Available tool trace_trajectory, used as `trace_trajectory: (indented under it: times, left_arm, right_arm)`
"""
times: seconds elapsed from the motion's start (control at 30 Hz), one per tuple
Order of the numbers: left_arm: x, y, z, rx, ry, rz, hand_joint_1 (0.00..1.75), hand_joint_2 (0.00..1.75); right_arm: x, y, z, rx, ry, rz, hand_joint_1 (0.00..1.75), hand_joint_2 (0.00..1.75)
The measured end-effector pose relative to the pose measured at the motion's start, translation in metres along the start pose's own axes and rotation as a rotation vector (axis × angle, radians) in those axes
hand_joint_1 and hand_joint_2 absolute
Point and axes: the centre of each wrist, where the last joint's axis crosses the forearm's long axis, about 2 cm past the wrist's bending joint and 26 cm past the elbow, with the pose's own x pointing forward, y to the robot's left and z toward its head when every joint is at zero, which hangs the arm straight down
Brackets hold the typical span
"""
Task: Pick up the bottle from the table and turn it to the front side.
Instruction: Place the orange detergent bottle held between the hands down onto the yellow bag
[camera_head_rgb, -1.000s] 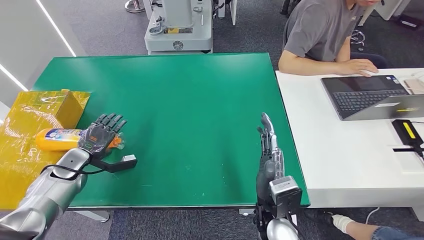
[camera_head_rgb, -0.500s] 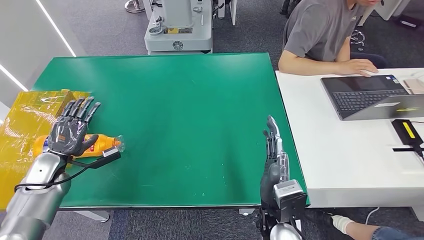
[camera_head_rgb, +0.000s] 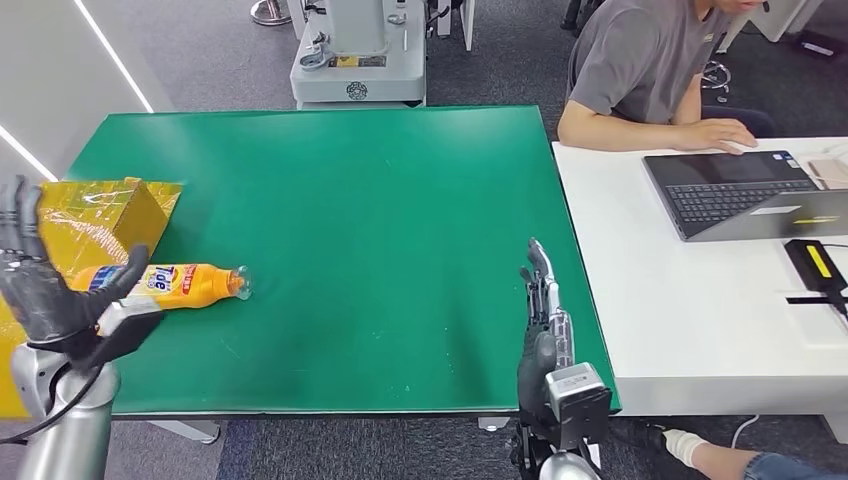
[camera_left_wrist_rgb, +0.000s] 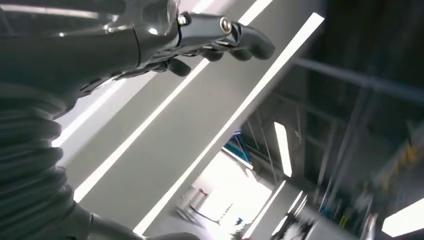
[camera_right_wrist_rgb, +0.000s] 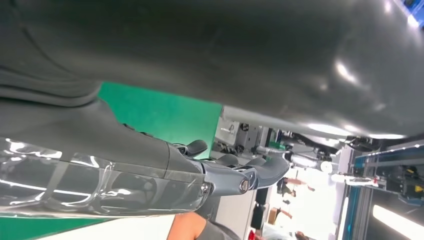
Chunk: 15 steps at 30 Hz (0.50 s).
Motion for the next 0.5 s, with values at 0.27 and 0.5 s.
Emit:
trace_trajectory:
  times: [0.27, 0.5]
  left_arm:
    - [0.118, -0.032, -0.015, 0.523, 0.496, 1.345, 0.0, 1.75]
    - [0.156, -0.033, -0.005, 0.586, 0.511, 1.51, 0.0, 1.75]
  right_arm:
    - [-0.003, 0.006, -0.008, 0.03, -0.01, -0.047, 0.0, 0.0]
    - [-0.005, 0.012, -0.018, 0.059, -0.016, -0.038, 0.0, 0.0]
